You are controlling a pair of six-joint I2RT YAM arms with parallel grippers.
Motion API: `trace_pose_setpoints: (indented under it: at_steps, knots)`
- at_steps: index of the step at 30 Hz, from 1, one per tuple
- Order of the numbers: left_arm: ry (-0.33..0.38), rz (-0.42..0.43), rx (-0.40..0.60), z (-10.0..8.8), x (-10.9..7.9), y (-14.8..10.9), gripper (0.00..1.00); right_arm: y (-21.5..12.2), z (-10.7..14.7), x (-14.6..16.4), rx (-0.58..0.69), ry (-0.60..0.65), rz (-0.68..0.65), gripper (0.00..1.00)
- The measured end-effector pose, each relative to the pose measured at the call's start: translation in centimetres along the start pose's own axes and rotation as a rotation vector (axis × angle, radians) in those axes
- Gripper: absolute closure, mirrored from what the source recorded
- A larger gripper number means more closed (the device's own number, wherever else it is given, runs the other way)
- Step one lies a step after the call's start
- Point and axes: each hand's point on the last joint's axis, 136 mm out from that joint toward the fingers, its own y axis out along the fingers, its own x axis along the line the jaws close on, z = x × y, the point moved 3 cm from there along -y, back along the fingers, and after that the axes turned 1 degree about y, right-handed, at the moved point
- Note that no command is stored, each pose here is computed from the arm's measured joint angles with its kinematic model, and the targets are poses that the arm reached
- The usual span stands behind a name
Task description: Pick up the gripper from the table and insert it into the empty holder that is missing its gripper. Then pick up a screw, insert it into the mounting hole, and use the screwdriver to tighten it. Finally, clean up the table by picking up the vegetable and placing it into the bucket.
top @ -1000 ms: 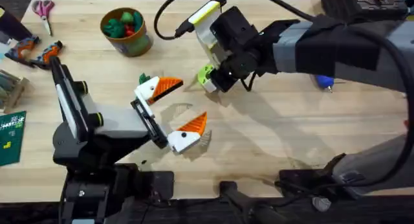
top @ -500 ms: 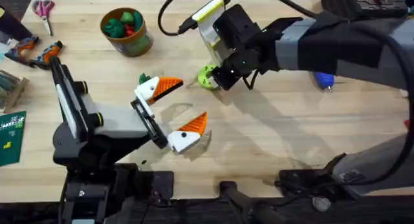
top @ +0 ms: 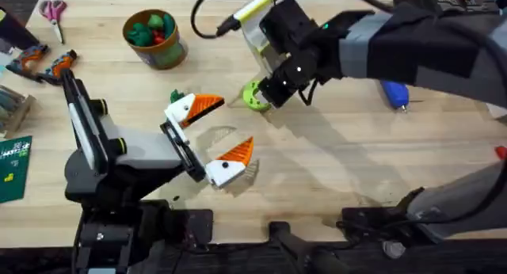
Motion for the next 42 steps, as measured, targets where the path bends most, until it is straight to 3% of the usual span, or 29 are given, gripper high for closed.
trace_pose_setpoints:
  at_steps: [9, 19, 27, 30, 33, 42]
  knots:
    - [0.001, 0.0, 0.0, 0.0, 0.0, 0.0, 0.015, -3.7, -3.3, -0.1, -0.038, -0.002, 0.001, 0.995]
    - [0.001, 0.0, 0.0, 0.0, 0.0, 0.0, 0.015, -11.1, -6.4, 1.0, -0.109, -0.005, -0.041, 0.995]
    - [0.001, 0.0, 0.0, 0.0, 0.0, 0.0, 0.015, -16.0, -8.9, 5.8, -0.213, -0.08, -0.161, 0.995]
    - [0.001, 0.0, 0.0, 0.0, 0.0, 0.0, 0.015, -16.7, -9.0, 8.5, -0.22, -0.134, -0.202, 0.995]
    - [0.001, 0.0, 0.0, 0.0, 0.0, 0.0, 0.015, -18.9, -8.7, 13.5, -0.226, -0.215, -0.273, 0.995]
    - [0.001, 0.0, 0.0, 0.0, 0.0, 0.0, 0.015, -19.1, -9.4, 16.2, -0.208, -0.273, -0.25, 0.995]
